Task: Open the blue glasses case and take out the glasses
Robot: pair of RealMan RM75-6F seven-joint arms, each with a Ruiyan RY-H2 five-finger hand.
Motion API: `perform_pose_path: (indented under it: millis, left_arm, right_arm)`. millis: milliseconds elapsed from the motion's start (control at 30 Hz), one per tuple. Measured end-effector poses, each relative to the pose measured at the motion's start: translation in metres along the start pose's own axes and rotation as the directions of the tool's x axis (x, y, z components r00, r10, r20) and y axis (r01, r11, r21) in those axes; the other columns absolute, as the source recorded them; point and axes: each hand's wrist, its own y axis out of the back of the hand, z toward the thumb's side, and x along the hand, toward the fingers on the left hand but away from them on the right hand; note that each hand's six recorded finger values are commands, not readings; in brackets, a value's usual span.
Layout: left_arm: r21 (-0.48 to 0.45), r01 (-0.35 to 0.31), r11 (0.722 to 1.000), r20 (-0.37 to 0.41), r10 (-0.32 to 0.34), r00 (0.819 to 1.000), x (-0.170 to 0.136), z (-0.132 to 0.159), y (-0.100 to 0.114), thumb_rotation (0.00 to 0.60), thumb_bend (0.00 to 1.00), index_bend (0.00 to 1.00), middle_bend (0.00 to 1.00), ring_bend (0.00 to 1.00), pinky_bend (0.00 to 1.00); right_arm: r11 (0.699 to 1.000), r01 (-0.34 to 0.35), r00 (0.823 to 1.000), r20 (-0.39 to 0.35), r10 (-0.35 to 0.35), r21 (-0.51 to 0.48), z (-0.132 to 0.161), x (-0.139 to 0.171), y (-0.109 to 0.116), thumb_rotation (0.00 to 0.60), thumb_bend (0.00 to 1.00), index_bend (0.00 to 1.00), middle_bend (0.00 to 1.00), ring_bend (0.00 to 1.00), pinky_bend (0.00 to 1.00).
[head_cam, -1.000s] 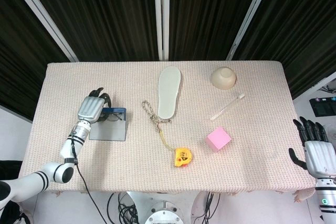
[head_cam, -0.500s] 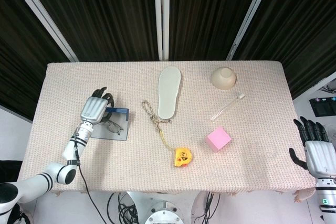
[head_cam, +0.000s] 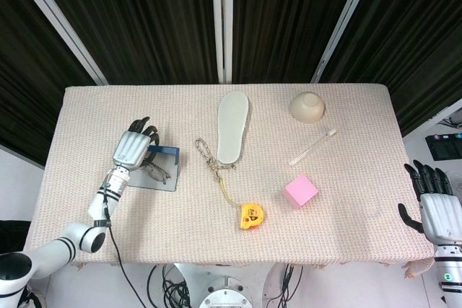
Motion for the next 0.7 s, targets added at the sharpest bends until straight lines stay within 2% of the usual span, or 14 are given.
perform_pose_path:
  millis: [467,700]
  left_arm:
    - [-0.029,-0.084,0.996,0.044,0.085,0.995,-0.0027,0.0001,-0.0016,0.600,0.41,0.57,0.26,0.05,0.14]
    - [-0.036,-0.063,0.997,0.042,0.064,0.997,-0.0019,-0.0015,-0.0079,0.600,0.41,0.56,0.26,0.05,0.14]
  right_arm:
    - [1.000,-0.006,1.000,0.004,0.006,-0.001,-0.0004,-0.0005,-0.0010,0.600,0.33,0.00,0.00,0.00,0.00]
    - [1.000,-0.007,1.000,0.002,0.007,0.000,0.0001,-0.0005,-0.0013,0.600,0.33,0.00,0.00,0.00,0.00]
